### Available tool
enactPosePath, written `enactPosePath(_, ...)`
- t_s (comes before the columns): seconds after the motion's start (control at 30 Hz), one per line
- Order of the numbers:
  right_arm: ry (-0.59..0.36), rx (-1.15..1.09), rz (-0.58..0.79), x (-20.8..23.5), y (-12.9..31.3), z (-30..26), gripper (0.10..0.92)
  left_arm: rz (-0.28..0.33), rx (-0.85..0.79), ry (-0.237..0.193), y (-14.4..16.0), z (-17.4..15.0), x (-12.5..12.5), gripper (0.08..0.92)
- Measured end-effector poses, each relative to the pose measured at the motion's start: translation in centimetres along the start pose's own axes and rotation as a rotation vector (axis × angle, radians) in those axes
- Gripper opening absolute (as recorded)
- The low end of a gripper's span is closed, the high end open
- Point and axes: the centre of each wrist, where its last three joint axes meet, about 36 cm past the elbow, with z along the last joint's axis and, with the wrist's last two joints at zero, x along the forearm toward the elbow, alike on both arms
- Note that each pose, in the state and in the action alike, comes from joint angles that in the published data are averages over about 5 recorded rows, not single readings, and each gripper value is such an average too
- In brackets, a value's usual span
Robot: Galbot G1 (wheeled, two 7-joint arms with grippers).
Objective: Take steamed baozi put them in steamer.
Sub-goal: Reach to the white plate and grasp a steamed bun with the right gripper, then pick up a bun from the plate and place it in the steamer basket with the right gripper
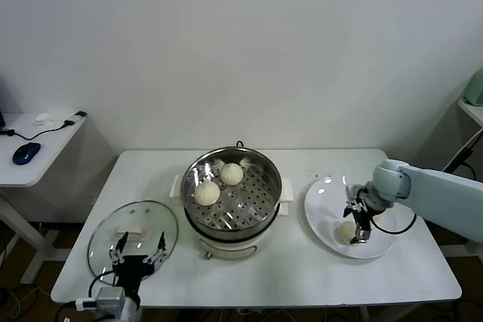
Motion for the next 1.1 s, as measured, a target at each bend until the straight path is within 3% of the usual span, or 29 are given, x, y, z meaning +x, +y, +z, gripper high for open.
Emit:
enactPosePath(0.5,0.020,0.016,-0.023,1.2,0.0,0.1,0.653,0.008,0.003,-0.011,-0.1,-0.4,0.3,0.823)
enactPosePath(0.73,0.014,0.048,-0.034,2.4,-0.3,-0.8,0.628,0.010,0.005,-0.013,-0.2,-0.5,0.3,0.823)
enactPosePath(0.9,0.004,0.102,-0.022,5.3,-1.7,-2.4,0.628,0.011,0.008,-0.015,-0.3,-0.7,0.4,0.823)
enactPosePath(1.1,-0.011,0.223,0.028,12.0,-4.7,-6.4,0.628,0.009,0.009,-0.018,-0.3,-0.9,0.5,0.823)
